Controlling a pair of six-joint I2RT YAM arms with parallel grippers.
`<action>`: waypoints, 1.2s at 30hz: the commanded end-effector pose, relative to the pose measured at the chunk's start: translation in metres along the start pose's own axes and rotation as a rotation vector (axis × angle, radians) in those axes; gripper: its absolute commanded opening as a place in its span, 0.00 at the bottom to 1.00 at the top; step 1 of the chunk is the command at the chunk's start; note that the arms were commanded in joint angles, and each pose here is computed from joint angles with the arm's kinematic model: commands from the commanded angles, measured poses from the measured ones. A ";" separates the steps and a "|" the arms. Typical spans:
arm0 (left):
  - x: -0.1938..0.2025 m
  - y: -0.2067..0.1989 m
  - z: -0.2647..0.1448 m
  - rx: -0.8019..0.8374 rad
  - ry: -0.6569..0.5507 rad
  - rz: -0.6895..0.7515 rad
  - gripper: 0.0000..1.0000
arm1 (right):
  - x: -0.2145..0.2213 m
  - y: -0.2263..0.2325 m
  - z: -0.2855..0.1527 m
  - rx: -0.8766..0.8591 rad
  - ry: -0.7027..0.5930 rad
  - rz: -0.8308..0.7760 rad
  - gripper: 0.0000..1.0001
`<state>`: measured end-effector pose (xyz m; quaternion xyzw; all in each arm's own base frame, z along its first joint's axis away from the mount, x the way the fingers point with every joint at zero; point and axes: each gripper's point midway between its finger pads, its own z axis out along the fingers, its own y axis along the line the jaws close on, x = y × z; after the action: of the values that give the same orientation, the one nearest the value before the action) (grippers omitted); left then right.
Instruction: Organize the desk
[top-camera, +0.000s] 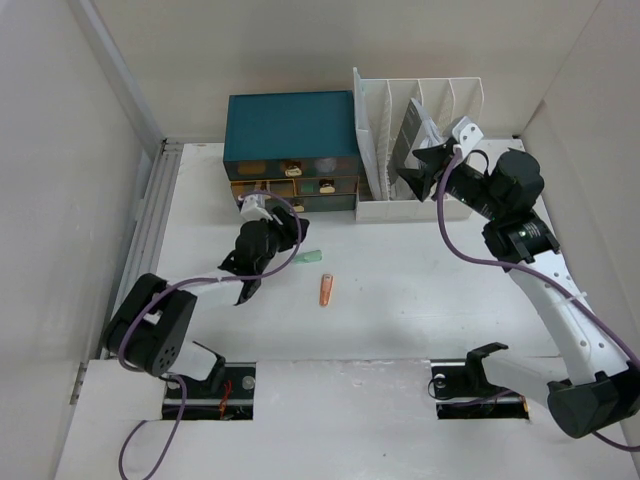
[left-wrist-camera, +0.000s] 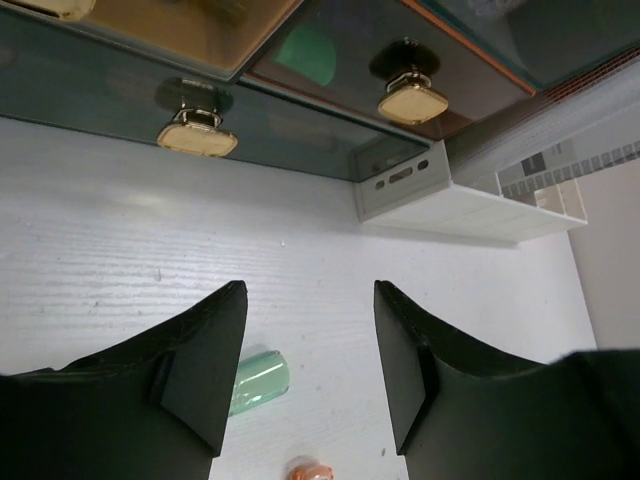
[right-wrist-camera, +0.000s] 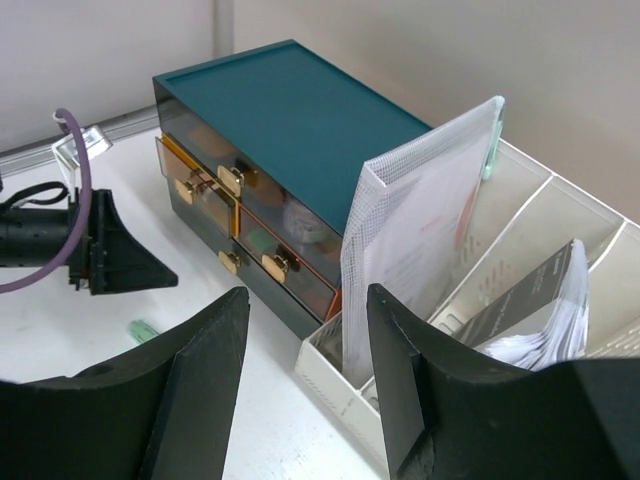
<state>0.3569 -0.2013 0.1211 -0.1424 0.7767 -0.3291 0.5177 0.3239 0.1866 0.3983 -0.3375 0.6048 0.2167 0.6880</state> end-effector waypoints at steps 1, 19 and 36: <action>-0.039 -0.027 0.005 0.123 -0.152 -0.060 0.51 | -0.017 0.005 0.000 -0.033 -0.066 -0.006 0.56; -0.037 0.009 0.061 0.045 -0.132 -0.129 0.51 | -0.003 -0.002 0.001 -0.011 -0.037 0.025 0.56; -0.028 0.026 0.079 -0.016 -0.111 -0.182 0.56 | -0.005 -0.004 0.001 0.000 -0.043 0.021 0.56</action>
<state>0.4305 -0.1948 0.0813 -0.2258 0.7595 -0.3424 0.5049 0.3266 0.1859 0.3869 -0.3318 0.6151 0.2306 0.6771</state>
